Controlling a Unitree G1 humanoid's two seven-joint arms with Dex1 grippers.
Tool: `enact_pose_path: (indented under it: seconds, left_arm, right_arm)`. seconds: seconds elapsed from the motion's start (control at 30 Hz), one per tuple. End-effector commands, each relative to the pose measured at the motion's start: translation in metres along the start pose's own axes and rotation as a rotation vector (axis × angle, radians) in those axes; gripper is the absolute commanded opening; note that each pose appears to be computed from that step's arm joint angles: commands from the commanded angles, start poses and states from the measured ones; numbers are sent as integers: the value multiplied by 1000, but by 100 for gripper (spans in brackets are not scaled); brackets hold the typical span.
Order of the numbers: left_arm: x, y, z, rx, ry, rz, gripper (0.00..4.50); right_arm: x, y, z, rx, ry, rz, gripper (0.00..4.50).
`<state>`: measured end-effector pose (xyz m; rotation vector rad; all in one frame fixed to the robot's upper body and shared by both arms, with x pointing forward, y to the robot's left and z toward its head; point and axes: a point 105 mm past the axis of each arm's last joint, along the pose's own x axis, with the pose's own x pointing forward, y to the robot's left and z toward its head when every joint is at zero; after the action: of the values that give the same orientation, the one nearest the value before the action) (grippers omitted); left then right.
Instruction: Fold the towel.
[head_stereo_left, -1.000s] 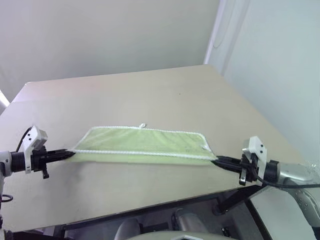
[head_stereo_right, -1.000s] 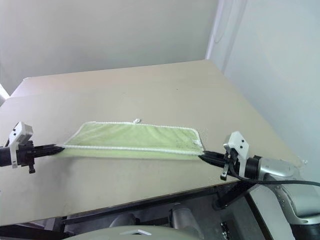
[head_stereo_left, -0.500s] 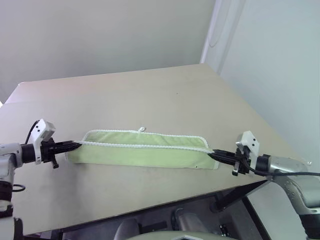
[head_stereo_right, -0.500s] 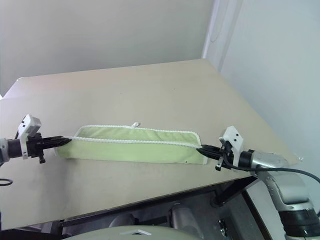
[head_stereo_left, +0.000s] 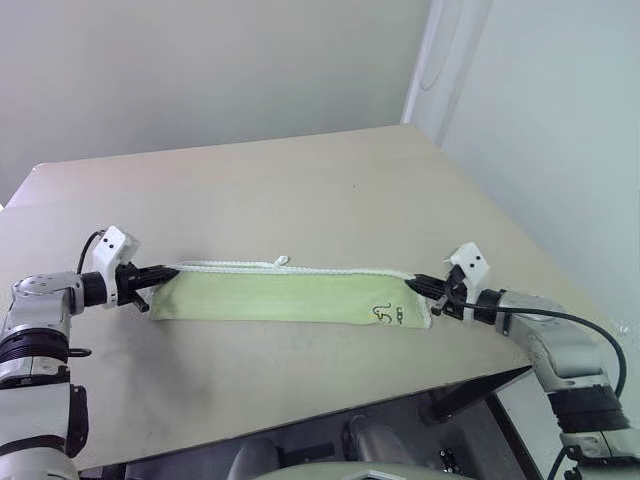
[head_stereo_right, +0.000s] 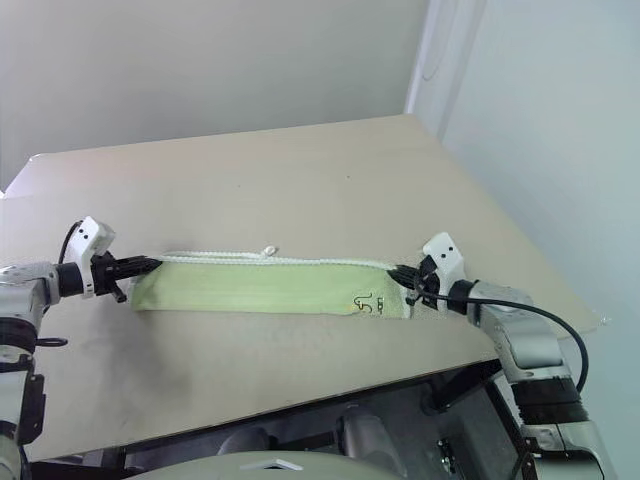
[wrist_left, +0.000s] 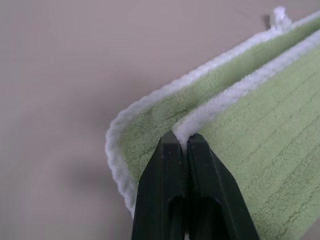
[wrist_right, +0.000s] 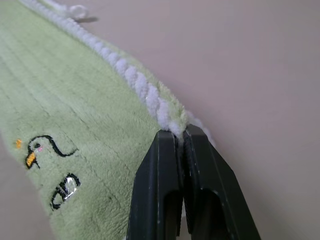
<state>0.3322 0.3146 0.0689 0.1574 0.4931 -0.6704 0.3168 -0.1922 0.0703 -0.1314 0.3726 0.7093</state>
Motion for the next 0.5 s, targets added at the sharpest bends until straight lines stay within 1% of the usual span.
enact_pose_path:
  seconds: [0.03,0.07,0.17,0.33,0.37,0.43,0.47,0.5]
  left_arm:
    - [5,5,11,41,-25,36,0]
    - [6,5,12,36,-34,39,0]
    - [9,6,14,32,-47,52,74]
    - [11,20,20,42,-71,161,253]
    - [11,22,23,40,-79,177,290]
    - [11,26,26,39,-88,207,357]
    - [11,27,26,38,-88,213,398]
    - [11,27,27,37,-91,212,429]
  right_arm:
    - [1,-10,9,-15,-11,-46,4]
    - [2,-10,9,-12,-4,-50,4]
    - [4,-8,7,0,12,-50,79]
    - [8,0,10,12,12,-26,258]
    - [8,0,10,14,9,-30,299]
    - [8,-2,13,22,-3,-49,363]
    - [7,-4,16,32,-16,-64,408]
    - [5,-8,20,58,-38,-86,439]
